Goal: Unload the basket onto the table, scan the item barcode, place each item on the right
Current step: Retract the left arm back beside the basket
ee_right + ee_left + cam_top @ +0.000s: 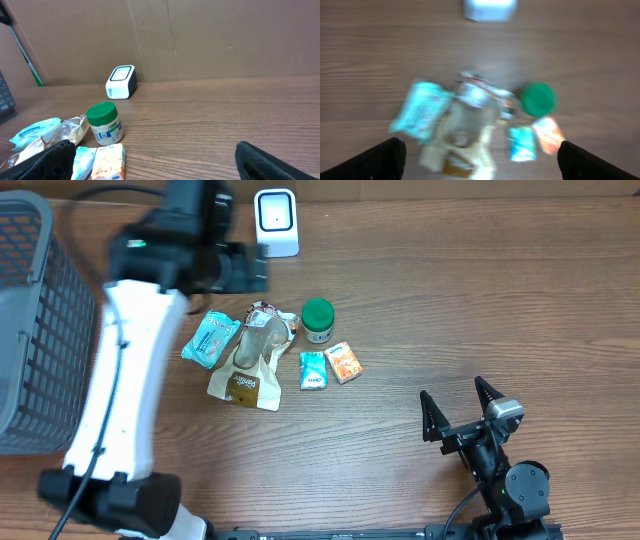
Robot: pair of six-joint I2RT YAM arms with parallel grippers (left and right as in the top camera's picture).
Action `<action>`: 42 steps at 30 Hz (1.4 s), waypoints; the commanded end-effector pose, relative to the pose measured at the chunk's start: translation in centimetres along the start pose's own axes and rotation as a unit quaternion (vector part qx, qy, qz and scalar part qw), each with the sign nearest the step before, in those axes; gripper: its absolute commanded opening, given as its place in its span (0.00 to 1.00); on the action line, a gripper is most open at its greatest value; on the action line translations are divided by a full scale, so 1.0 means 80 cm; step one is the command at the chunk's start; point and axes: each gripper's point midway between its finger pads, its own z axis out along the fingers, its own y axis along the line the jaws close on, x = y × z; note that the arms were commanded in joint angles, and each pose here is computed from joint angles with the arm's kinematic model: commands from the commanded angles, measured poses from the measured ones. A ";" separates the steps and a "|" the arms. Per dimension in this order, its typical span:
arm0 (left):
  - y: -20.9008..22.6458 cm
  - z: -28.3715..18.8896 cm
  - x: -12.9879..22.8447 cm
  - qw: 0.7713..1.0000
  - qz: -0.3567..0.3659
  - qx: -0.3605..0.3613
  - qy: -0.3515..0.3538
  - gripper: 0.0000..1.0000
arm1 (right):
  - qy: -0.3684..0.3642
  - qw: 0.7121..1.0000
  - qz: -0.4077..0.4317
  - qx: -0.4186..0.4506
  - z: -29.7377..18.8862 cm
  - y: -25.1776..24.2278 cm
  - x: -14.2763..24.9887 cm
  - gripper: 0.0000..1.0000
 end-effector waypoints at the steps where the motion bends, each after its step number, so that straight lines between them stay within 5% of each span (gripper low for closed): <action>1: 0.087 -0.030 -0.012 0.995 -0.031 -0.090 -0.023 1.00 | 0.000 1.000 0.000 0.003 0.000 -0.002 0.003 1.00; 10: 0.178 -0.041 0.003 0.990 -0.058 -0.129 0.006 1.00 | 0.000 1.000 0.000 0.003 0.000 -0.002 0.003 1.00; 15: 0.188 -0.042 0.000 0.995 -0.061 -0.073 -0.001 0.99 | 0.000 1.000 0.000 0.003 0.000 -0.002 0.003 1.00; 32: 0.195 -0.044 0.000 0.993 -0.098 -0.070 -0.005 1.00 | -0.003 1.000 0.000 -0.001 0.000 -0.001 0.001 1.00; 42: 0.193 -0.043 0.000 0.993 -0.097 -0.070 -0.005 1.00 | -0.009 0.985 -0.009 -0.173 -0.017 0.077 -0.022 1.00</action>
